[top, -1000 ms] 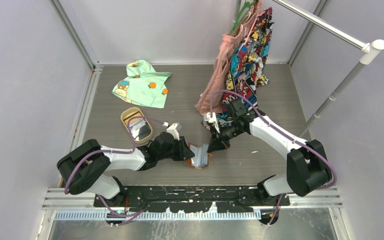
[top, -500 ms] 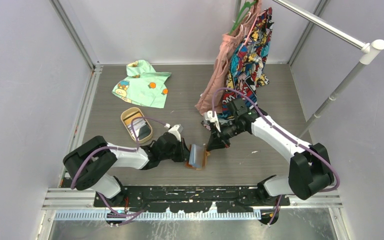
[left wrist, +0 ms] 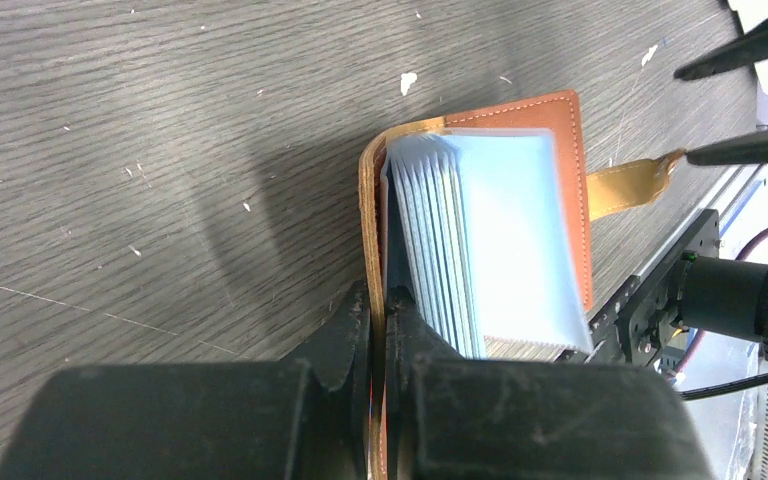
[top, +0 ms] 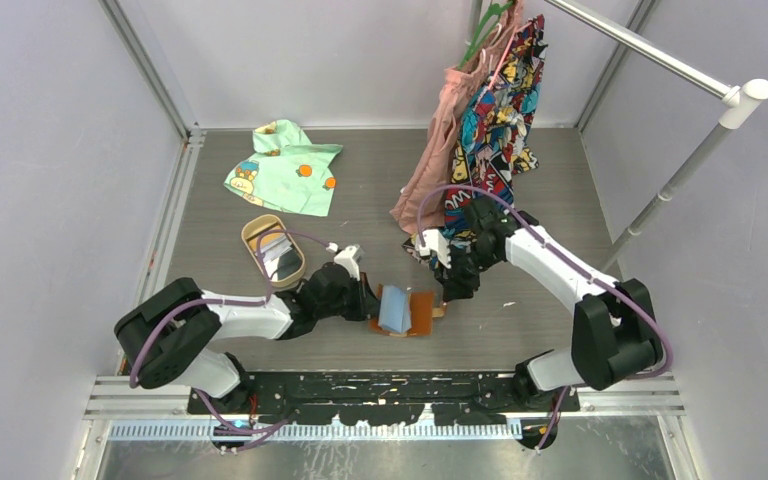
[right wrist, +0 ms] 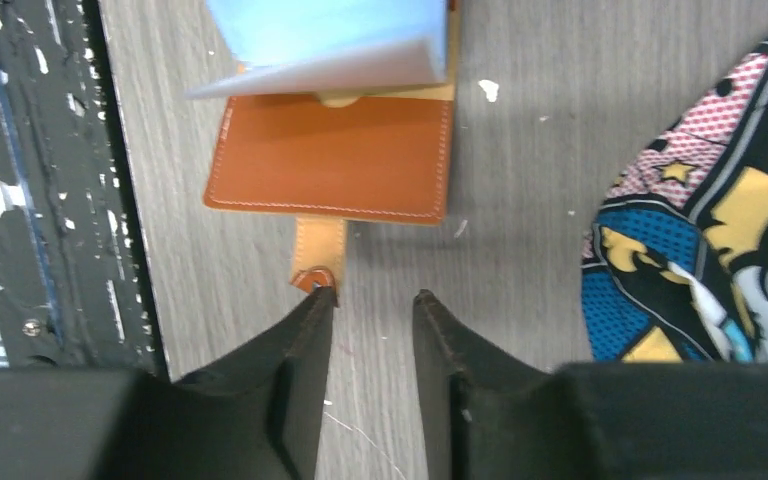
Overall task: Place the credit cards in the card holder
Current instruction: Open the card holder at the center of the board.
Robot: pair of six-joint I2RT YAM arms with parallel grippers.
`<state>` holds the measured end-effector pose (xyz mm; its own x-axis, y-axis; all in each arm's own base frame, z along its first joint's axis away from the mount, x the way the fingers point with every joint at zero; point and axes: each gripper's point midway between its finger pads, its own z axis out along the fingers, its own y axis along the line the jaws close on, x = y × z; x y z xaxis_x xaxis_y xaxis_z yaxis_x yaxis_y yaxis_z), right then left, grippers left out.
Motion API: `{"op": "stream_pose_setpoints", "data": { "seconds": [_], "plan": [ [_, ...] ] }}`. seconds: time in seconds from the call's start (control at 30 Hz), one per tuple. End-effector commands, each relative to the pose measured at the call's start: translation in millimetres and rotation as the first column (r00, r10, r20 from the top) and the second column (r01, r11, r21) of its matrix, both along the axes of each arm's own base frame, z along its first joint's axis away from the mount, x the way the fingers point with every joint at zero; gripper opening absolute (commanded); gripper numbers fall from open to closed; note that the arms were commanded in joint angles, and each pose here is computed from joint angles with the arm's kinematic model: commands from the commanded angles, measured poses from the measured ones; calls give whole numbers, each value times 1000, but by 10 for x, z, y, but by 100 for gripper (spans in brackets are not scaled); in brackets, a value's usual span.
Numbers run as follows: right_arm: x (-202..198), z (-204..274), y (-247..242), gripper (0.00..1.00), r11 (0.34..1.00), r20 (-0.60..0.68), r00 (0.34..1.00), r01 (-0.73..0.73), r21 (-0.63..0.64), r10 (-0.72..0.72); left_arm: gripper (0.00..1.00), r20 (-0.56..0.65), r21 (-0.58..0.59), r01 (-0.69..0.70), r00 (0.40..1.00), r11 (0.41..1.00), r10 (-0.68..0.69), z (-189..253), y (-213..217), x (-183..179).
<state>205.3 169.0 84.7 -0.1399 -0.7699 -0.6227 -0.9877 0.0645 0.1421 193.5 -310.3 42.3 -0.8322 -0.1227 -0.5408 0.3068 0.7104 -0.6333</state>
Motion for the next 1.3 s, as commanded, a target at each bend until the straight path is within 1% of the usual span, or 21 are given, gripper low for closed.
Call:
{"op": "stream_pose_setpoints", "data": {
  "seconds": [0.0, 0.03, 0.07, 0.1, 0.2, 0.27, 0.33, 0.4, 0.5, 0.63, 0.73, 0.87, 0.97, 1.03, 1.1, 1.2, 1.27],
  "plan": [
    [211, 407, 130, 52, 992, 96, 991, 82, 97, -91, 0, 49, -25, 31, 998, 999, -30, 121, -58, 30],
    [177, 499, 196, 59, 987, 83, 992, 80, 143, -92, 0, 50, -27, 34, 998, 999, -33, 120, -66, 31],
    [125, 580, 267, 65, 978, 51, 994, 87, 190, -98, 0, 50, -31, 38, 998, 999, -36, 122, -74, 32],
    [70, 622, 338, 68, 970, 13, 996, 86, 228, -91, 0, 51, -36, 43, 998, 998, -41, 123, -90, 30],
    [-6, 642, 552, 70, 952, -94, 990, 124, 279, -101, 0, 51, -53, 50, 998, 997, -47, 155, -130, 33],
    [72, 590, 702, 70, 944, -129, 976, 203, 259, -175, 0, 47, -71, 46, 998, 996, -43, 190, -154, 30],
    [155, 522, 815, 68, 944, -114, 967, 246, 219, -226, 0, 45, -84, 40, 998, 996, -36, 225, -168, 17],
    [169, 513, 887, 68, 944, -130, 962, 263, 200, -240, 0, 44, -92, 27, 999, 995, -23, 259, -181, -3],
    [29, 370, 977, 68, 947, -232, 946, 270, 174, -227, 0, 29, -83, -10, 999, 996, 13, 251, -173, -35],
    [17, 76, 962, 71, 960, -226, 942, 272, 72, -250, 0, 11, -91, -85, 996, 992, 86, 232, -113, -21],
    [2, -80, 963, 72, 960, -246, 931, 280, 13, -268, 0, 6, -101, -130, 991, 986, 131, 219, -61, -23],
    [-10, -174, 1030, 74, 949, -311, 900, 316, -12, -304, 0, 12, -108, -170, 985, 979, 172, 257, -21, -35],
    [-49, -203, 1081, 73, 949, -350, 888, 314, -16, -299, 0, 16, -115, -184, 982, 976, 187, 279, -10, -45],
    [-89, -236, 1118, 73, 953, -356, 888, 302, -24, -291, 0, 15, -119, -186, 982, 975, 189, 287, -14, -54],
    [-91, -295, 1135, 70, 952, -348, 889, 302, -46, -298, 0, 14, -123, -186, 982, 975, 189, 294, -28, -61],
    [23, -389, 1101, 58, 937, -292, 890, 337, -95, -349, 0, 15, -132, -175, 984, 976, 179, 312, -64, -88],
    [78, -400, 1070, 52, 930, -261, 893, 350, -109, -367, 0, 9, -129, -173, 984, 976, 176, 295, -72, -104]
  ]
}}
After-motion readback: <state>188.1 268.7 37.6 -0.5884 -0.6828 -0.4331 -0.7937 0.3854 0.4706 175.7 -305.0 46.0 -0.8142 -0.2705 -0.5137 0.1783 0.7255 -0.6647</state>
